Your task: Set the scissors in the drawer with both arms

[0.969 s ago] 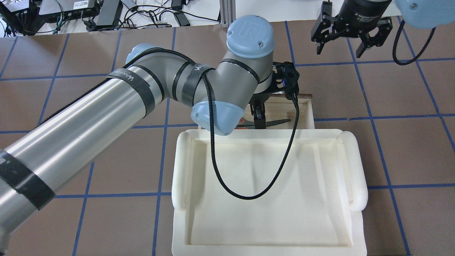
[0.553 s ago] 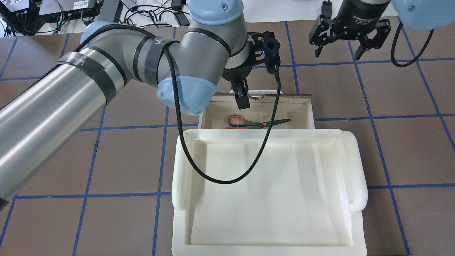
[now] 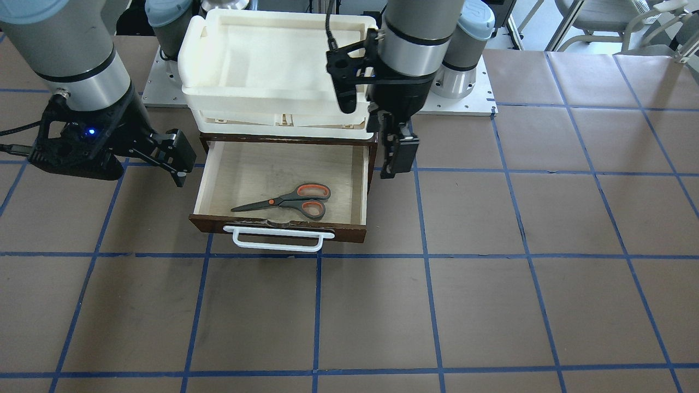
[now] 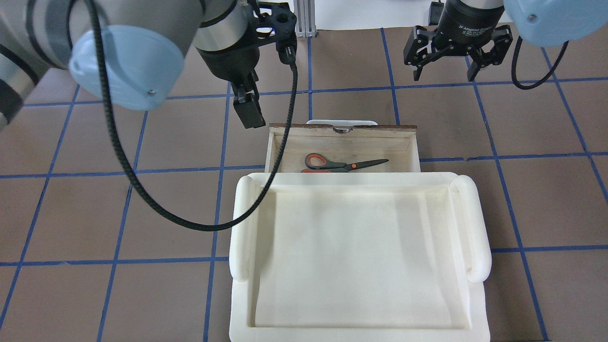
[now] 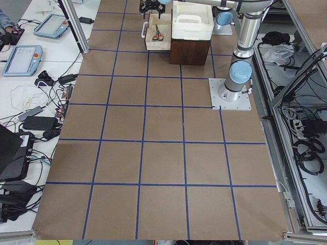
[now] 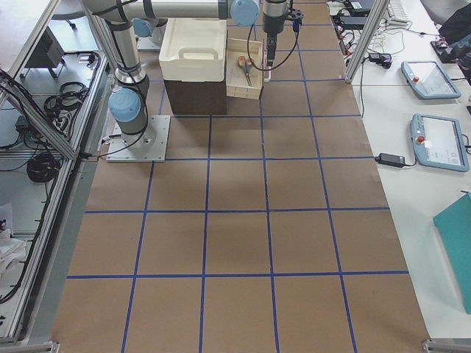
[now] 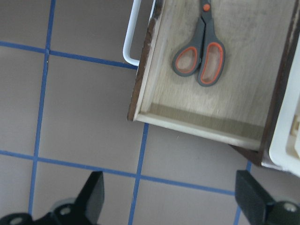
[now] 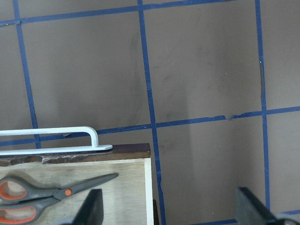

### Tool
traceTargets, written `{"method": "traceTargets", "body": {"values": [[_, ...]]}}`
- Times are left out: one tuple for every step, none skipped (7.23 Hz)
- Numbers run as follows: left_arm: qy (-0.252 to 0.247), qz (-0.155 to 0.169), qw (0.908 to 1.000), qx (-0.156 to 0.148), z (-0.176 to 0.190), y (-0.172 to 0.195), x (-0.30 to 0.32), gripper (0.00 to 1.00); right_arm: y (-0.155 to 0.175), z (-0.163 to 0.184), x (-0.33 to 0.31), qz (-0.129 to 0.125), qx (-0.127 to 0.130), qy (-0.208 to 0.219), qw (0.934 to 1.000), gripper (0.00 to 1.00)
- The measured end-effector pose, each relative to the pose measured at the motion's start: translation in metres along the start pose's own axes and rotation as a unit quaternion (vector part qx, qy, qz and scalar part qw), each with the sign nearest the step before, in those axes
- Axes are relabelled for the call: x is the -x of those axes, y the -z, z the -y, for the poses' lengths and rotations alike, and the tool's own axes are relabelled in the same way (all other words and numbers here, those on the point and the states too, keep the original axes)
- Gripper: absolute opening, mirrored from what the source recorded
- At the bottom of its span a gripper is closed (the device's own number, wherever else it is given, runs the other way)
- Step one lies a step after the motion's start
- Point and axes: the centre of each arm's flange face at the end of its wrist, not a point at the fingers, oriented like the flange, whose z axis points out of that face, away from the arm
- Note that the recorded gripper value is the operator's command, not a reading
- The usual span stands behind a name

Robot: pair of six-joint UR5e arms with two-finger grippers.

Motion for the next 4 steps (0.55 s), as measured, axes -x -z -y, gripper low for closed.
{"method": "traceTargets", "body": {"values": [[-0.001,-0.012,0.9999,0.006,-0.035,0.017,0.005,1.0,0.003,-0.002,0.0,0.001,-0.002,0.001,1.0,1.0],[-0.006,-0.022,0.9997,0.01,-0.07,0.03,0.01,1.0,0.006,-0.004,0.001,0.002,-0.003,0.001,1.0,1.0],[0.002,-0.026,0.9996,0.003,-0.11,0.042,0.018,1.0,0.007,-0.006,0.001,0.002,-0.002,0.002,1.0,1.0],[0.04,-0.027,0.9988,-0.01,-0.145,0.054,0.021,1.0,0.008,-0.007,0.001,0.002,-0.001,0.002,1.0,1.0]]}}
